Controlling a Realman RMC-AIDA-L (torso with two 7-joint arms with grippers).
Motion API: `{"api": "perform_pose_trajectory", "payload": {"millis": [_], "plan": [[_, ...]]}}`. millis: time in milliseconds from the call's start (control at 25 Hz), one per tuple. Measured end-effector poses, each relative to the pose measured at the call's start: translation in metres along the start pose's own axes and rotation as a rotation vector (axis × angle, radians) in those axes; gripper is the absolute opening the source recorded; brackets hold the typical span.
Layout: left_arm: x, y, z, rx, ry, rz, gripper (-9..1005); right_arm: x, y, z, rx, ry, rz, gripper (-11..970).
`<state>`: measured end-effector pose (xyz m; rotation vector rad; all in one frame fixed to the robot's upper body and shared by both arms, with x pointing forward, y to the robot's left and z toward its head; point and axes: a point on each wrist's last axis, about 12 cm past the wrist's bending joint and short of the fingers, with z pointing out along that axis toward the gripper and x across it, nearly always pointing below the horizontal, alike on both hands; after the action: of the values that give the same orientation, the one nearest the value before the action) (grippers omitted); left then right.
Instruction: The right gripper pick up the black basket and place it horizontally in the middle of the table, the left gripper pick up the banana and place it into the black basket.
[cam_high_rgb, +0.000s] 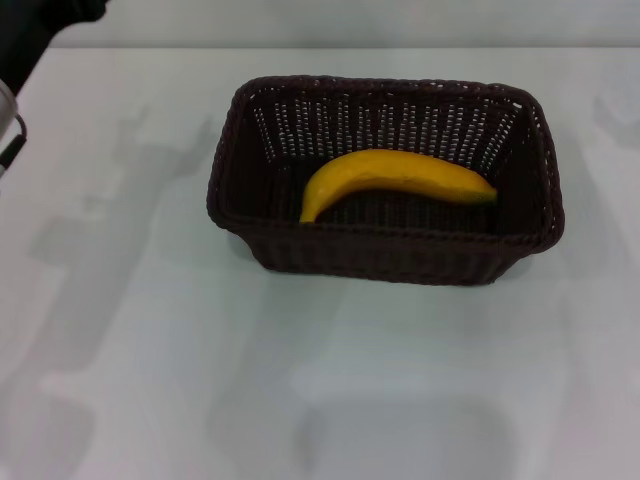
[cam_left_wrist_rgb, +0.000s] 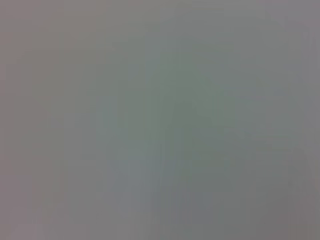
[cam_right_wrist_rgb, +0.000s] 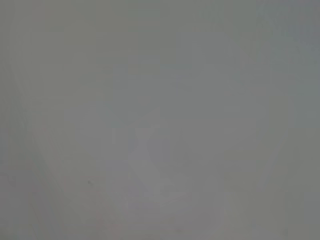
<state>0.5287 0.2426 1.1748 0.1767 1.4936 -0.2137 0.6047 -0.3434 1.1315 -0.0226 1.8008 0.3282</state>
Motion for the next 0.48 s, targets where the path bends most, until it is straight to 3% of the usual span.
{"api": "perform_pose_trajectory", "payload": {"millis": [480], "plan": [[-0.014, 0.001, -0.012, -0.025, -0.023, 0.014, 879, 0.002, 0.001, -0.002, -0.021, 0.002, -0.006, 841]]}}
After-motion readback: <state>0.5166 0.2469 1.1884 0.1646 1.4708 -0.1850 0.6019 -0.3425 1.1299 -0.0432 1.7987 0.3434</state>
